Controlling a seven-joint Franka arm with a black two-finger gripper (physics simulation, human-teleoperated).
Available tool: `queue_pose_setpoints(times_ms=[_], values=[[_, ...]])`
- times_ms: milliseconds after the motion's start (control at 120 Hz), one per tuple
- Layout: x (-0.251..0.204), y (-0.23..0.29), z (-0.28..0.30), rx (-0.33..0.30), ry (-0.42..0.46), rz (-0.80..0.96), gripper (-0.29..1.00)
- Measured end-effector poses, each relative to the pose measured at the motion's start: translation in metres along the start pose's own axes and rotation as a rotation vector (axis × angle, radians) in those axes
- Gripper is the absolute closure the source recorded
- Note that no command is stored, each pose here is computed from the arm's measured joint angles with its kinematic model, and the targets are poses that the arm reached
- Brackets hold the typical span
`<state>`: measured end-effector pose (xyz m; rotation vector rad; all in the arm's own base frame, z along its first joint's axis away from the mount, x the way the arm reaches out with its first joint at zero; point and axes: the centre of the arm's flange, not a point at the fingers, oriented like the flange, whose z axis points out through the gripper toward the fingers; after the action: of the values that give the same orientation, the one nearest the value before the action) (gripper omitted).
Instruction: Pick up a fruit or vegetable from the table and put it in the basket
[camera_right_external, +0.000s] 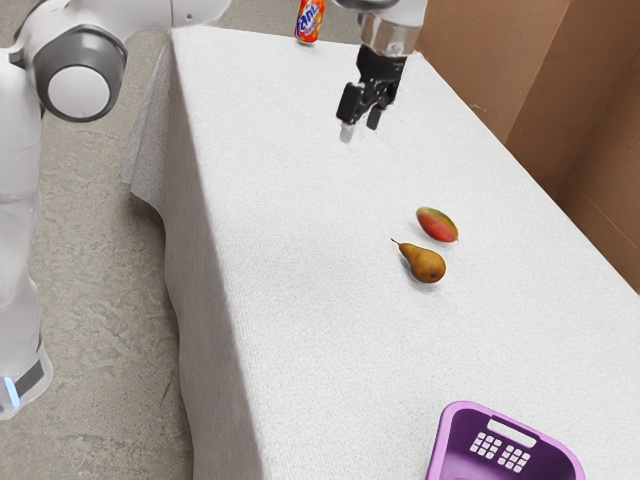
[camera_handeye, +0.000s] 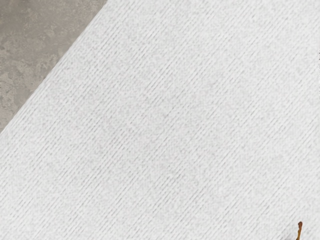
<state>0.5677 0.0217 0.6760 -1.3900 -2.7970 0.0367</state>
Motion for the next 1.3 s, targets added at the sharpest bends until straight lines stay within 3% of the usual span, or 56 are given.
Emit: queue_pose_setpoints(times_ms=[67, 142, 333, 417, 517, 658, 792, 950, 1300], values=[[0.024, 0.016, 0.0, 0.013, -0.017, -0.055, 0.0], [0.022, 0.013, -0.002, 0.021, -0.03, -0.052, 0.0], [-0.004, -0.054, -0.053, -0.036, -0.1, 0.051, 0.0], [-0.03, -0.009, -0.021, -0.023, -0.068, 0.031, 0.0], [-0.027, 0.071, 0.042, -0.003, -0.045, -0.048, 0.0], [-0.015, 0.104, 0.056, -0.033, -0.087, -0.073, 0.0], [0.017, 0.145, 0.084, -0.005, -0.131, -0.112, 0.0], [0.031, 0.169, 0.106, 0.001, -0.17, -0.11, 0.0], [-0.016, 0.187, 0.15, -0.051, -0.249, -0.023, 0.0]])
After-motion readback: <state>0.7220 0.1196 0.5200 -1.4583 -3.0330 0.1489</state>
